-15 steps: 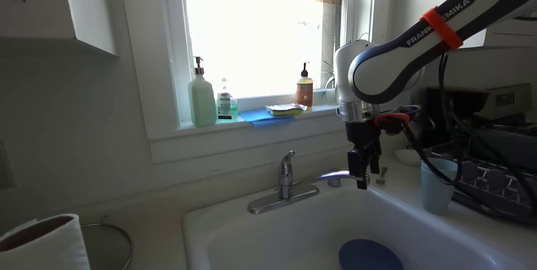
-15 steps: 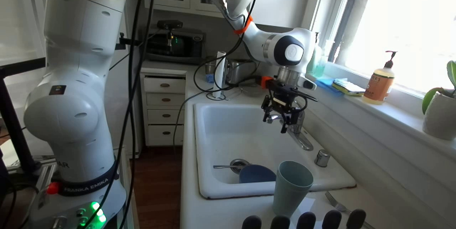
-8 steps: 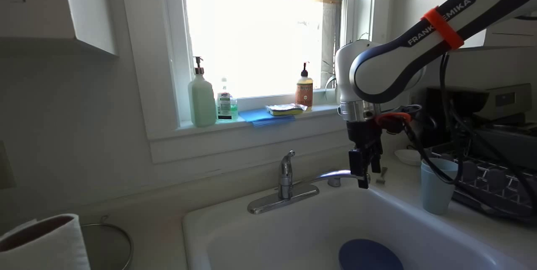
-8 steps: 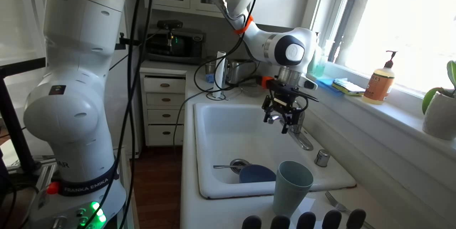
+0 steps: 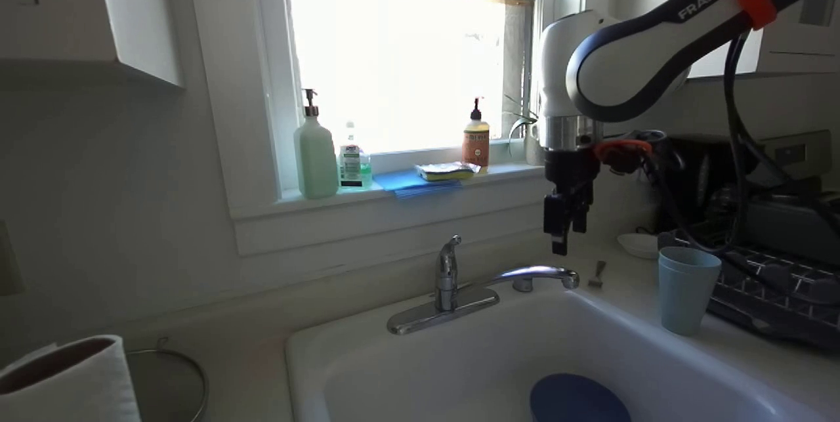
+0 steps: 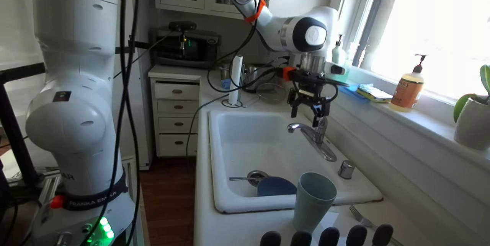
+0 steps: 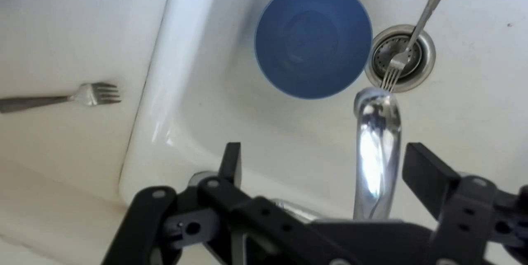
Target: Remove the cups from the blue bowl in the sink, put it on the counter, move the faucet head to the right and then open the tap
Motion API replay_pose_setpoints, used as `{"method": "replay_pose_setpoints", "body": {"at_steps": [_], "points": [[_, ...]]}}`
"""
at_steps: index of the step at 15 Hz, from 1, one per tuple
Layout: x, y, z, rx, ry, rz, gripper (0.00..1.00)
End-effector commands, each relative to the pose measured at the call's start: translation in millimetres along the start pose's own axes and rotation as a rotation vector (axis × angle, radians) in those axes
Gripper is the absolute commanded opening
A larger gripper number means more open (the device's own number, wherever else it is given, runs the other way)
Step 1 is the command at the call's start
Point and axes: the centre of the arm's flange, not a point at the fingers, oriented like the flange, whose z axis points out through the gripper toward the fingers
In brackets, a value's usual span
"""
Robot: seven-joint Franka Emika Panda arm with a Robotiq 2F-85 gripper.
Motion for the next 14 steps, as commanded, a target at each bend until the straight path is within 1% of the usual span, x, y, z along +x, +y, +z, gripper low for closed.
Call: {"method": "replay_pose_setpoints", "body": {"at_steps": [1, 4, 7, 9, 11, 14], "points": [[-1, -5, -31, -0.056, 0.149, 0.020, 1.00], [16, -16, -43, -0.038, 0.272, 0.060, 1.00], [34, -36, -48, -0.030, 0.354, 0.105, 1.00], [43, -51, -50, -0.011, 0.396, 0.138, 1.00], [51, -65, -48, 0.009, 0.413, 0.161, 1.00], [65, -80, -40, 0.030, 0.410, 0.201, 1.00]]}}
